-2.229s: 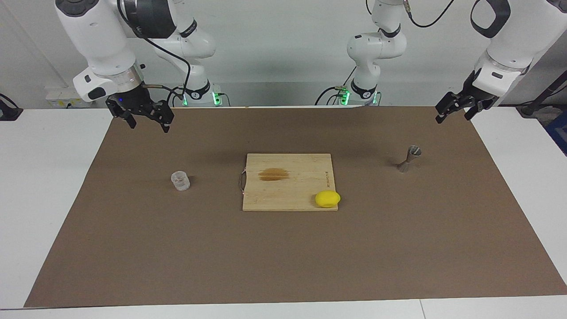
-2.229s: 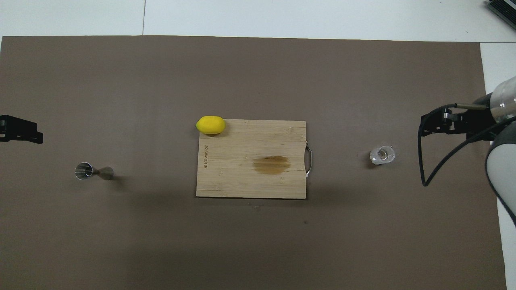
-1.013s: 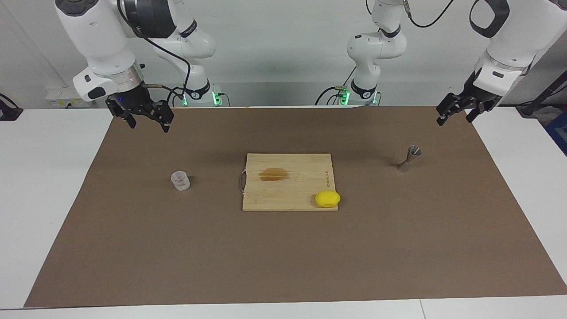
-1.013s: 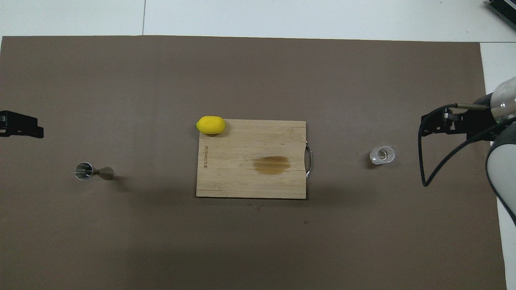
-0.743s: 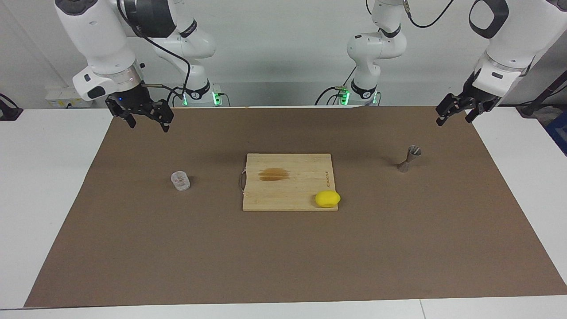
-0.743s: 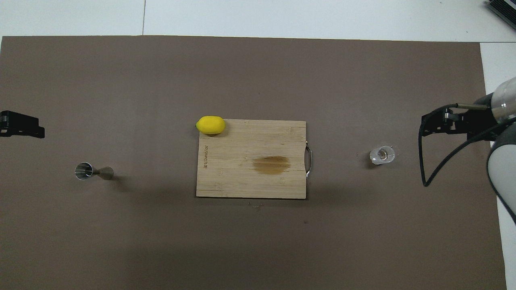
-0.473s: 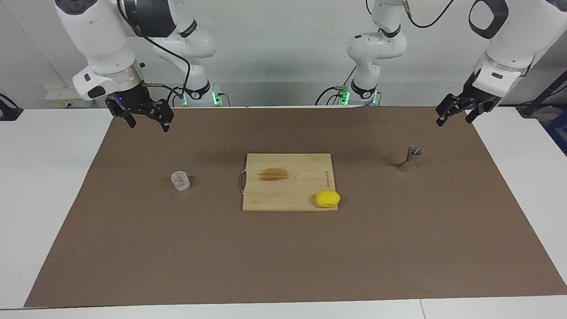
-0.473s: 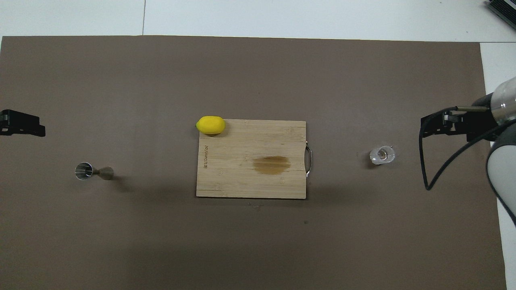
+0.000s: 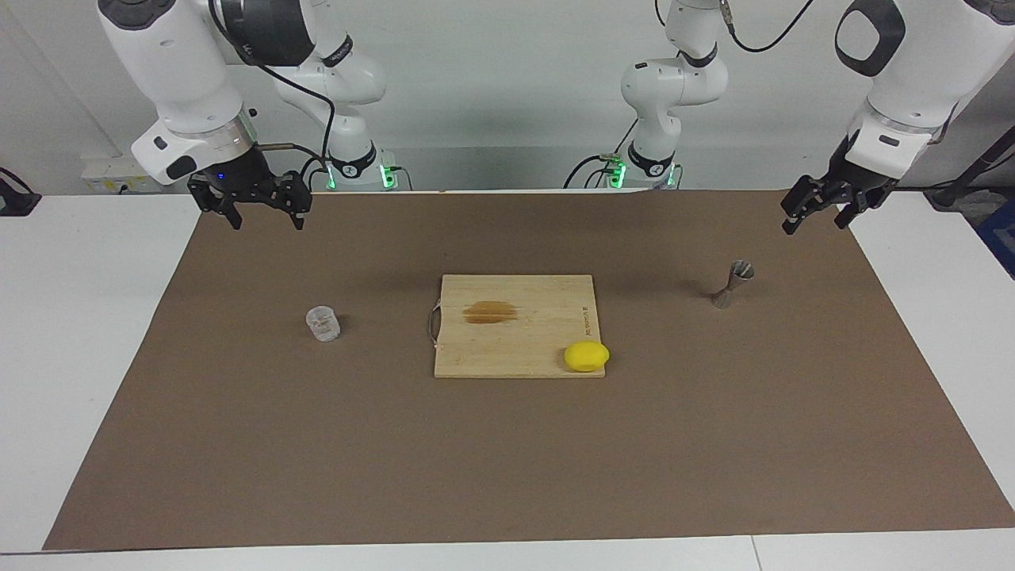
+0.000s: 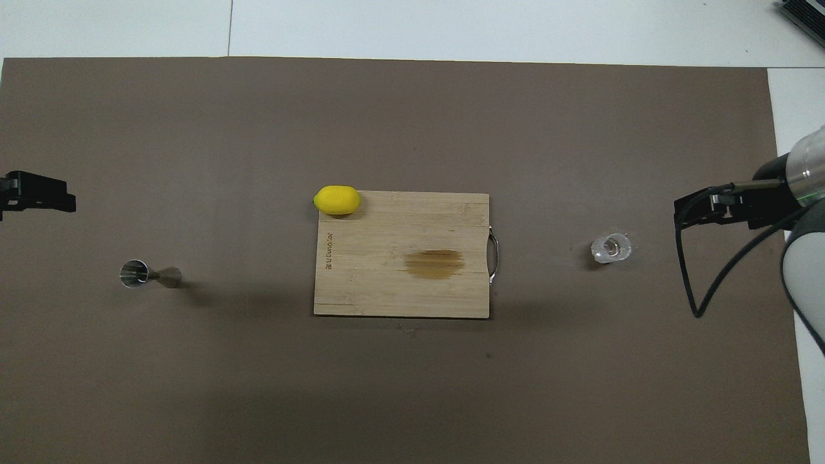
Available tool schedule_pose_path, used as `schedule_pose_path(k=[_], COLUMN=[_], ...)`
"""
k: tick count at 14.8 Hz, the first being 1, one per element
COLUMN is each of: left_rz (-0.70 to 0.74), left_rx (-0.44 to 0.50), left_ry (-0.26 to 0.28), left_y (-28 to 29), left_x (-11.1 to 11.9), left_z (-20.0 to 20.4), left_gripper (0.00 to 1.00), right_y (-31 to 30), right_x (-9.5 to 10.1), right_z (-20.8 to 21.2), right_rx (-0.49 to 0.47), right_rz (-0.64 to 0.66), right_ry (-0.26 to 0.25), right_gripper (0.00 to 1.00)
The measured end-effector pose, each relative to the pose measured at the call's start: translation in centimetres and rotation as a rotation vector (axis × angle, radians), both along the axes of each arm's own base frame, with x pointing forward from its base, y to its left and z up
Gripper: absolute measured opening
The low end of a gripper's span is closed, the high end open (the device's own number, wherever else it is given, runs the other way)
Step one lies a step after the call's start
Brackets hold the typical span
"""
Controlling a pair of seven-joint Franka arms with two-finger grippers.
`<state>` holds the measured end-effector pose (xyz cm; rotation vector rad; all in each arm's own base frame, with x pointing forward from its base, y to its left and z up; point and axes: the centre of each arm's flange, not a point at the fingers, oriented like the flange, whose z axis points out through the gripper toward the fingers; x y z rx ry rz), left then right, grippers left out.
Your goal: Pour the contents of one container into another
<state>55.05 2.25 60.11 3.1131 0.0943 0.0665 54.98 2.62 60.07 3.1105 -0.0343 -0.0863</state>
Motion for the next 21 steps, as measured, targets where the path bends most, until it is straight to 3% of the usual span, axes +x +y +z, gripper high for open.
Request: schedule_pose_path(k=[7,12,17,21], left_rz=[0.041,0.02,-0.017,-0.058], left_rx=[-0.002,-0.002,-0.003,-0.111], left_ry=[0.017,-0.007,0.05,0.047], left_y=[0.0,-1.6,-1.6,1.0], left_x=[-0.3,-1.0,-3.0,-3.4], left_z=[-0.7,-3.2,-4.3,-4.2], left_gripper=[1.0,1.0,1.0,1.0], right_y=[0.0,0.0,0.0,0.0], right_x=[0.0,0.0,0.0,0.0], right_z=[0.1,0.1,0.1,0.1], right_rx=[0.0,0.0,0.0,0.0], right_rz=[0.0,0.0,0.0,0.0], right_ry=[-0.001,-0.001,-0.001,-0.001], right_gripper=[1.0,1.0,1.0,1.0])
